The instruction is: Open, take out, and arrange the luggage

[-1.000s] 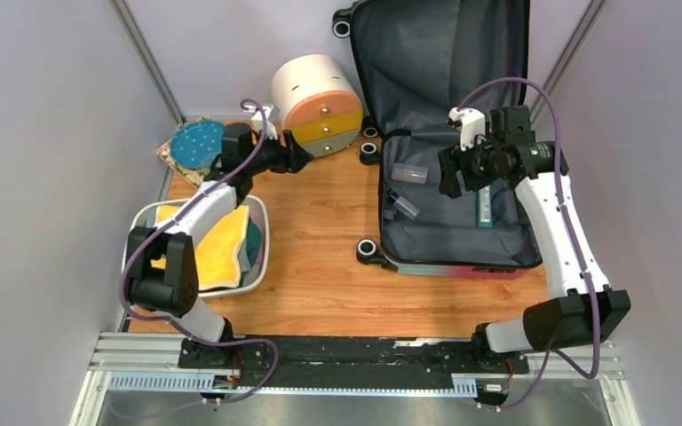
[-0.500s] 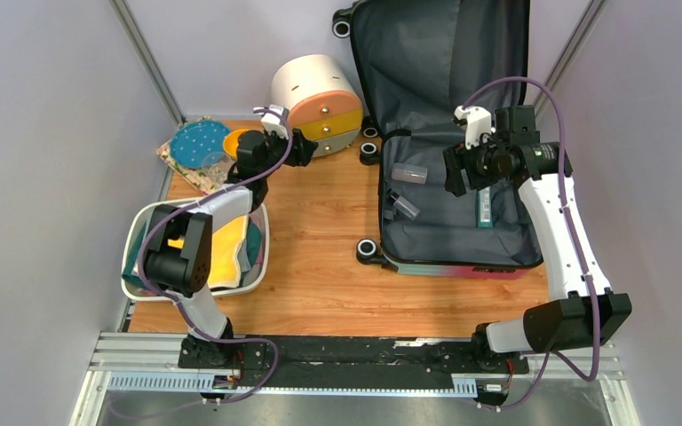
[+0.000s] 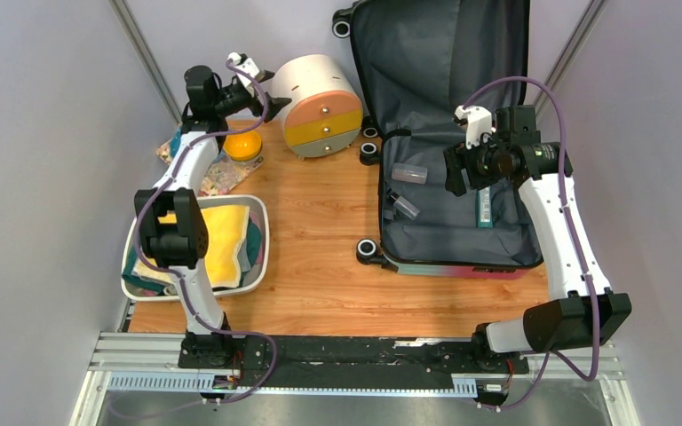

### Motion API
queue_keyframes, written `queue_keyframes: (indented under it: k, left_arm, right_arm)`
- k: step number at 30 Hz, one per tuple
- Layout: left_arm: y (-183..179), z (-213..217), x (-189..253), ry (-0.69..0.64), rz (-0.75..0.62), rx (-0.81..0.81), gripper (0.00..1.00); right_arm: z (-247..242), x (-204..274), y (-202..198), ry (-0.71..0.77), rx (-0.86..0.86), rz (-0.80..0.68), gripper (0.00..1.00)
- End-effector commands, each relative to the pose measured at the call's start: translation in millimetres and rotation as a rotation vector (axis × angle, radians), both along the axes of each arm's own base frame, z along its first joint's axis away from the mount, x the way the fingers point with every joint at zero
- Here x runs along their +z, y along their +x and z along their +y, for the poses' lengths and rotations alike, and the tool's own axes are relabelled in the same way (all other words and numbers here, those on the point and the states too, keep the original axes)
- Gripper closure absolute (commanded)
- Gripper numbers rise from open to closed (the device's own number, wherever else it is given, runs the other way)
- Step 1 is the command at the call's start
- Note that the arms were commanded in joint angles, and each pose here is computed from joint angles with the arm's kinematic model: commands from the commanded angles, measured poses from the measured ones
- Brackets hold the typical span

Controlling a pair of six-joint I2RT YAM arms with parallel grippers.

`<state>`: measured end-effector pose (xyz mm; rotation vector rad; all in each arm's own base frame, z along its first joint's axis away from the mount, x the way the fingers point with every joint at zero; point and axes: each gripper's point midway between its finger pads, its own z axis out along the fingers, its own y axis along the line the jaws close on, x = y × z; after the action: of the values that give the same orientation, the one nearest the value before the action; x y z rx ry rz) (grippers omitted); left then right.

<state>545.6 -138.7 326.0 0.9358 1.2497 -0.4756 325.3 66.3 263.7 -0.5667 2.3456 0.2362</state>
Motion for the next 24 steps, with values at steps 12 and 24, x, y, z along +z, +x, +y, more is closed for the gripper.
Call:
queue_keyframes:
  k: [12, 24]
  left_arm:
    - [11, -33, -61, 0.087, 0.050, -0.229, 0.18]
    - [-40, -51, -82, 0.282, -0.036, -0.234, 0.30]
  right_arm:
    - [-3, 2, 14, -0.020, 0.002, -0.033, 0.26]
    - [-1, -2, 15, -0.013, 0.006, -0.014, 0.26]
